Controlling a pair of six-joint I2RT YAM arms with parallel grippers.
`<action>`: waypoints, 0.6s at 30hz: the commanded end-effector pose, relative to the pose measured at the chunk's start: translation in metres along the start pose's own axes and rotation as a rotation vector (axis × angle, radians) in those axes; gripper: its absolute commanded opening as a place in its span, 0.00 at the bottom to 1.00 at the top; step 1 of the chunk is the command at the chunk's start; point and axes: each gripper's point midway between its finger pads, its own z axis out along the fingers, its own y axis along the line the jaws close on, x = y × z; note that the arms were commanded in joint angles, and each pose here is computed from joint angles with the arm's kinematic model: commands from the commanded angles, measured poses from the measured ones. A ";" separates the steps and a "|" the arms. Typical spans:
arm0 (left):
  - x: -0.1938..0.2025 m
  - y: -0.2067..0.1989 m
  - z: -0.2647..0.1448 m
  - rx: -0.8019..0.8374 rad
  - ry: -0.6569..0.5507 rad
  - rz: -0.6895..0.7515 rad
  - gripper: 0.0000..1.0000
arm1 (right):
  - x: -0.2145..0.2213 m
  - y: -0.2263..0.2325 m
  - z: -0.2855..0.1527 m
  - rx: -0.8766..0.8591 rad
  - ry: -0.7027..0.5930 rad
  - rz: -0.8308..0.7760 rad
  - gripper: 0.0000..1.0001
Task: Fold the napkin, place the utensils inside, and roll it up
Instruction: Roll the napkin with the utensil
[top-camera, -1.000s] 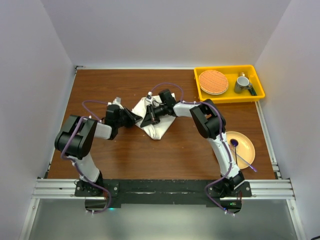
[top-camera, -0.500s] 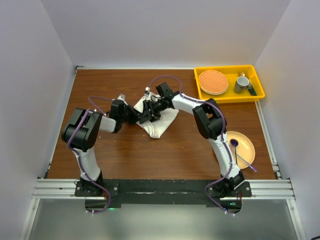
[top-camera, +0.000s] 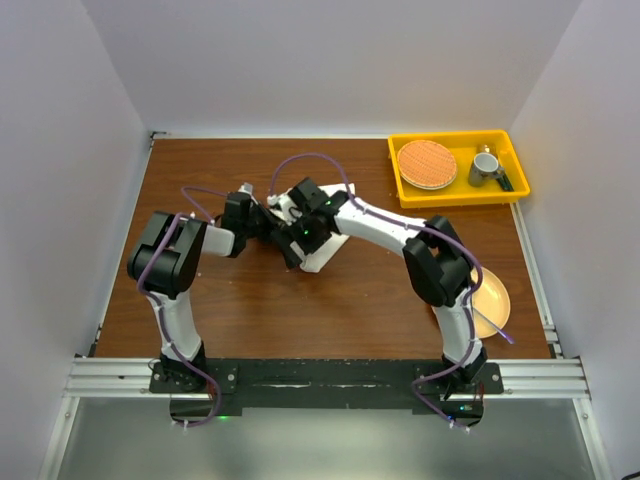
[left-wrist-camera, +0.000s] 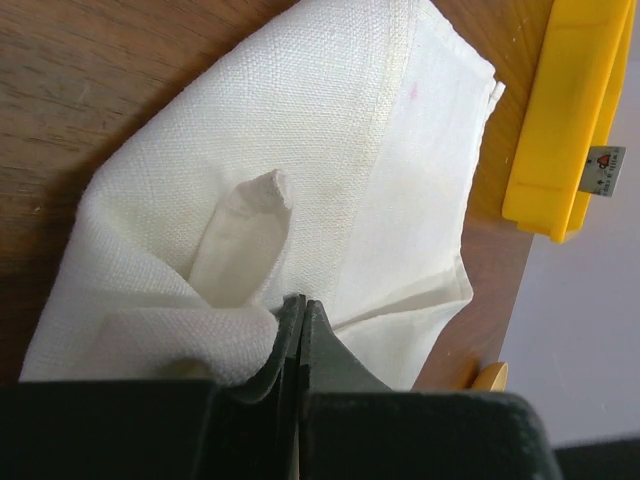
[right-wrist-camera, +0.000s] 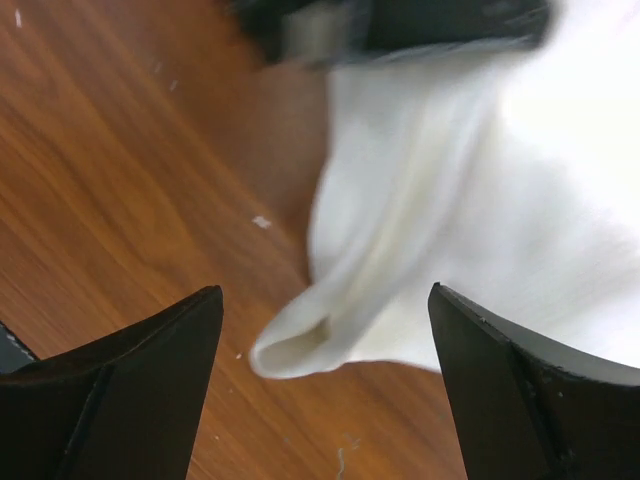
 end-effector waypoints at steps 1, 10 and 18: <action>0.026 0.075 -0.002 -0.263 0.077 -0.017 0.00 | -0.008 -0.006 -0.004 0.198 -0.074 -0.093 0.90; 0.029 0.075 -0.002 -0.267 0.099 -0.015 0.00 | -0.001 -0.032 -0.004 0.413 -0.063 -0.072 0.75; 0.028 0.075 -0.002 -0.276 0.110 -0.004 0.00 | 0.005 -0.044 -0.002 0.311 -0.079 0.064 0.23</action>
